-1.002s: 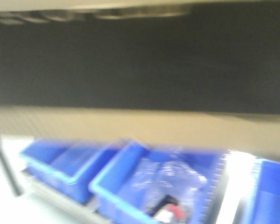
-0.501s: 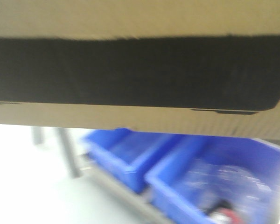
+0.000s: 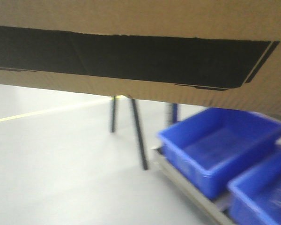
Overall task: Grab box from left shelf to table start
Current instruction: 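Hold the box with both grippers while the base turns away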
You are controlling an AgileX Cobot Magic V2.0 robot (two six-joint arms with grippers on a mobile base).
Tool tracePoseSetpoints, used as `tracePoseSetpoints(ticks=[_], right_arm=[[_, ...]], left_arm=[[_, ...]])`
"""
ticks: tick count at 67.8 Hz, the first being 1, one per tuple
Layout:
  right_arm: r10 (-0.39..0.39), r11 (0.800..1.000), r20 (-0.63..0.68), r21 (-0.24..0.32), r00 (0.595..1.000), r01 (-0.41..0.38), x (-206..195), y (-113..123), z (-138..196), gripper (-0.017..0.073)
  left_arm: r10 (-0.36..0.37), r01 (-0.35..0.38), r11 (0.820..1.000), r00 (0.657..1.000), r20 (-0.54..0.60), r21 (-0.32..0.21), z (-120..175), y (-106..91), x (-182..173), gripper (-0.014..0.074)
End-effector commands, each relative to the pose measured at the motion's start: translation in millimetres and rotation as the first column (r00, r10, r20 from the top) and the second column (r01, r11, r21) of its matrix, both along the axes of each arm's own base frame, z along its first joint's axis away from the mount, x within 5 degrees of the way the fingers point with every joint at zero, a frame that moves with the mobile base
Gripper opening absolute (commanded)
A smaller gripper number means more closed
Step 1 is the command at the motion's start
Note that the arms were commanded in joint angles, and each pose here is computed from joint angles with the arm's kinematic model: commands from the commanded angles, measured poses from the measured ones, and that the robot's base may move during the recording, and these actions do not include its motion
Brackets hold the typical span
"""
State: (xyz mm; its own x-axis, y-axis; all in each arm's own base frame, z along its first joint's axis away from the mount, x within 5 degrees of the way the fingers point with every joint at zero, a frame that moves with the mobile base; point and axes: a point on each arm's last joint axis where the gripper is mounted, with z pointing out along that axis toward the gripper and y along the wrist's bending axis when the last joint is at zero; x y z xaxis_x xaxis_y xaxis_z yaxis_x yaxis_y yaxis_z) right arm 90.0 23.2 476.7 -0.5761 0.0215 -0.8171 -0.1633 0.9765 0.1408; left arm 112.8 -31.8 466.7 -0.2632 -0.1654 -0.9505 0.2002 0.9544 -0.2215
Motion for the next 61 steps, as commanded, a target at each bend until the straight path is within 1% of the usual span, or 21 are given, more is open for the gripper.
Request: tracePoseSetpoints(ticks=[1, 61], right_arm=[[-0.016, 0.999, 0.136, -0.027, 0.991, 0.02, 0.2, -4.1, 16.2, 0.0057], [-0.016, 0.999, 0.136, -0.027, 0.991, 0.02, 0.2, -4.1, 16.2, 0.0057]], left_arm=[[-0.042, 0.042, 0.999, 0.975, 0.219, 0.006, 27.1, 0.4, -11.4, -0.0093], [-0.043, 0.042, 0.999, 0.975, 0.216, 0.007, 26.0, 0.2, -10.9, -0.0093]])
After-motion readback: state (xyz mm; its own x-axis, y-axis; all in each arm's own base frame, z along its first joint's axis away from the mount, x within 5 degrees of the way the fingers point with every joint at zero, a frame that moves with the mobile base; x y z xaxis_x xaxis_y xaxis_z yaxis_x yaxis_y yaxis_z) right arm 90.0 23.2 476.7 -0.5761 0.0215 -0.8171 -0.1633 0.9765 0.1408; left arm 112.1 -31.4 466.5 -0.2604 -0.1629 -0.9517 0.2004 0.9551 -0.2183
